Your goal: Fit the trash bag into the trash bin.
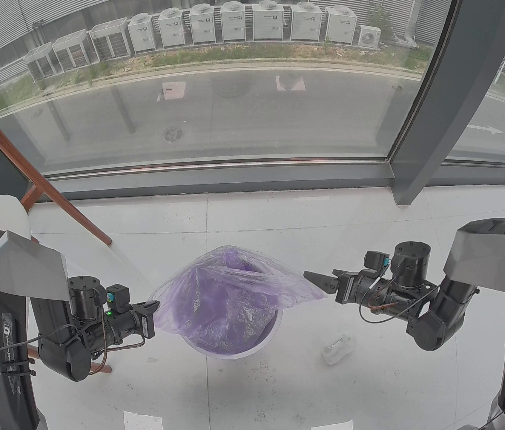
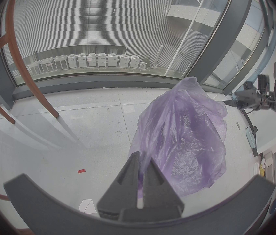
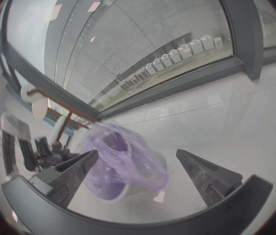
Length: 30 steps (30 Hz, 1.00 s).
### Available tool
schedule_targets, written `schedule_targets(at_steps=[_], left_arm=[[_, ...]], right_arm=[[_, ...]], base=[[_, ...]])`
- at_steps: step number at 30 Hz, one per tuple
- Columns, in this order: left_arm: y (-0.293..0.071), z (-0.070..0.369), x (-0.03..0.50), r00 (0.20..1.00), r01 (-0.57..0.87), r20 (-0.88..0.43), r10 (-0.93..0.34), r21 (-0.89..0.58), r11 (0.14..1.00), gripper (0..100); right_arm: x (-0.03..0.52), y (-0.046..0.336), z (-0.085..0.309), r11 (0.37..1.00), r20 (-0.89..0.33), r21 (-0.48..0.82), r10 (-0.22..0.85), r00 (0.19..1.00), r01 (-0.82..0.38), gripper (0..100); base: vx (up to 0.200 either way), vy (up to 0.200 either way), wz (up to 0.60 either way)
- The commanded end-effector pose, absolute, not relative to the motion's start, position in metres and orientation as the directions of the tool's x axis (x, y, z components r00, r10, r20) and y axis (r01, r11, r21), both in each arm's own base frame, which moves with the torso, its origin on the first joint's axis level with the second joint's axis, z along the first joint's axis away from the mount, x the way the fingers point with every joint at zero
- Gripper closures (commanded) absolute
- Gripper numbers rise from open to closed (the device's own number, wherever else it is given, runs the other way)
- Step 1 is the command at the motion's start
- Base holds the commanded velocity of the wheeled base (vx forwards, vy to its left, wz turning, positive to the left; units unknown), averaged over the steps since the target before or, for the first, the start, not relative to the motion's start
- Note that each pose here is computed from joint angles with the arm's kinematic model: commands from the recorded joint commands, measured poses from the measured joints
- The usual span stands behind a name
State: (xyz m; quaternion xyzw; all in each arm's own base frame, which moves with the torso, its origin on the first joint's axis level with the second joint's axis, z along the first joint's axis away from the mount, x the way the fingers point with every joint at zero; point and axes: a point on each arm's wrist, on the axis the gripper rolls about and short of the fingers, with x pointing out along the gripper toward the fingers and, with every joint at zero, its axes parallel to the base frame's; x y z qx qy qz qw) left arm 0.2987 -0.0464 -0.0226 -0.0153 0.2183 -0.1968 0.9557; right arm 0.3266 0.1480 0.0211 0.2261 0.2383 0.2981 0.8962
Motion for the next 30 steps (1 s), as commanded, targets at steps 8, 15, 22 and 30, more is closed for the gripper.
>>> schedule_targets(at_steps=[8, 15, 22, 30], left_arm=[[-0.048, -0.015, 0.305, 0.846, 0.376, -0.366, -0.387, -0.104, 0.921, 100], [-0.05, -0.01, 0.305, 0.85, 0.383, -0.35, -0.393, -0.1, 0.918, 100], [-0.05, -0.007, 0.306, 0.855, 0.382, -0.34, -0.391, -0.096, 0.919, 100], [-0.05, -0.008, 0.306, 0.855, 0.382, -0.341, -0.391, -0.097, 0.919, 100]], right_arm=[[0.286, 0.208, 0.114, 0.59, -0.411, 0.767, 0.753, 0.514, -0.252, 0], [0.299, 0.258, 0.074, 0.627, -0.475, 0.758, 0.72, 0.506, -0.18, 0], [0.304, 0.291, 0.057, 0.621, -0.507, 0.779, 0.704, 0.499, -0.085, 0], [0.325, 0.307, 0.062, 0.562, -0.497, 0.827, 0.704, 0.507, 0.031, 0]], base=[[0.0, 0.0, 0.0], [0.0, 0.0, 0.0], [0.0, 0.0, 0.0], [0.0, 0.0, 0.0]])
